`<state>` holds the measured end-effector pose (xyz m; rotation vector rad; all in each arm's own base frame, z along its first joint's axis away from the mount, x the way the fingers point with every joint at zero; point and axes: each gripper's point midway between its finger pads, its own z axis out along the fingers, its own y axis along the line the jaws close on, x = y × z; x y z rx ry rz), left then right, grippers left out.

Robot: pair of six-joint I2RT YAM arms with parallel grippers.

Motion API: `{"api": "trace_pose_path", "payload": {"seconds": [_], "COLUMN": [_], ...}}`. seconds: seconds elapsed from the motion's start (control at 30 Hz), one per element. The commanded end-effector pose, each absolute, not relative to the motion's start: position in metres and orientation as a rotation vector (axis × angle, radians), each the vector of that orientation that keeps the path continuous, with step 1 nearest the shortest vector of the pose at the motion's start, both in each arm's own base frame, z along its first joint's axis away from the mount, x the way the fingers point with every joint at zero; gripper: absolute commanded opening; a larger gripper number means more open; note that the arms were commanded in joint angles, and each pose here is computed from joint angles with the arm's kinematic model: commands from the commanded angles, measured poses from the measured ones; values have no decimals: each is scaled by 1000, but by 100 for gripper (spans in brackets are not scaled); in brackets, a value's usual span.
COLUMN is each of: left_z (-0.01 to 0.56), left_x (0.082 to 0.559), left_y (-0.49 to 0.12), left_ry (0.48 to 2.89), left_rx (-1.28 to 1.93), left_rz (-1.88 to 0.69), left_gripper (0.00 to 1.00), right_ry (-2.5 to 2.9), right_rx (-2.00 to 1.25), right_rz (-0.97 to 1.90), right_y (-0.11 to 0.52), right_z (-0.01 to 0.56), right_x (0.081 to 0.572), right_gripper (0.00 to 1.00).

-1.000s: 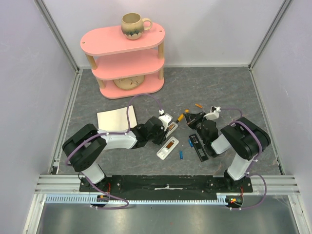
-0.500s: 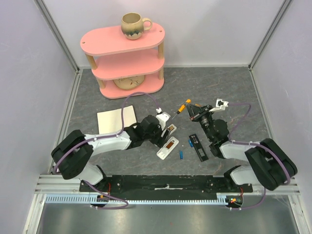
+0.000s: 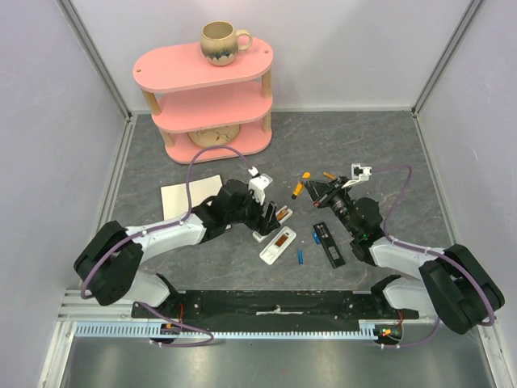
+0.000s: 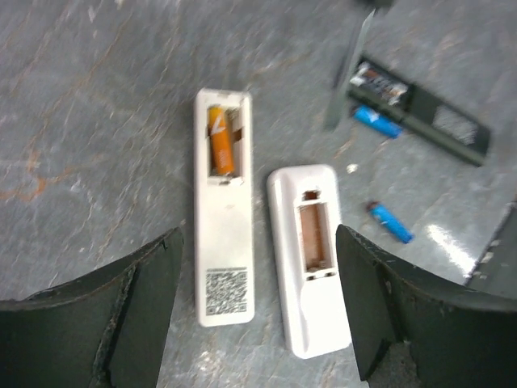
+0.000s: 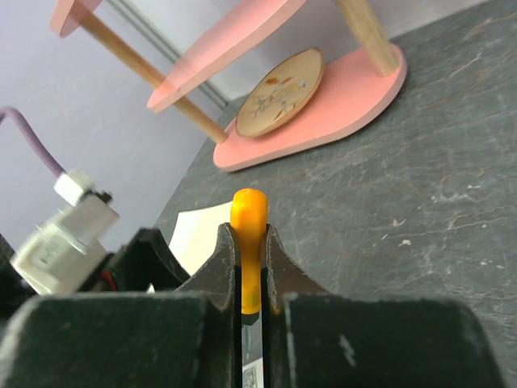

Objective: Unload the batteries from the remote control

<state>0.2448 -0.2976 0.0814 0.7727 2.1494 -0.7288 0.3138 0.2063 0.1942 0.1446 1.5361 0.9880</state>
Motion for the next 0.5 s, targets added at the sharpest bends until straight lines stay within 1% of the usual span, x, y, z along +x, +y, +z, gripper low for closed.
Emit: {"api": "trace_pose_path", "payload": {"seconds": [0.0,0.03,0.2,0.27,0.3,0.37,0.4,0.47], "left_z": [153,160,183,178,185,181,190,191], "left_x": [240,241,255,259,261,263,263,260], "left_y": [-324,-327,-343,-351,-356,-363,-368,-373], "left_ry": [1893,1869,1807,1820,1794,1802,1762,1752], "left_rx": [783,782,796,803,811,818,831,836], "left_rz": [-1020,-1045,-1112,-1134,-1155,-1191,-1223,-1264], "left_gripper": [82,84,84,82,80,72,69,54], "right_ry": [1498,1501,1500,1496,1494,1497,1504,1510], "right_rx": [13,12,6,-2,-7,-12,-22,-25], "right_rz": [1077,1088,1153,1178,1194,1209,1221,1226], "right_y": [225,225,231,233,235,237,240,241], "right_z": [217,217,221,223,225,226,225,224], "right_x": [302,300,289,284,282,279,276,274], "right_gripper": [0,0,0,0,0,0,0,0]}}
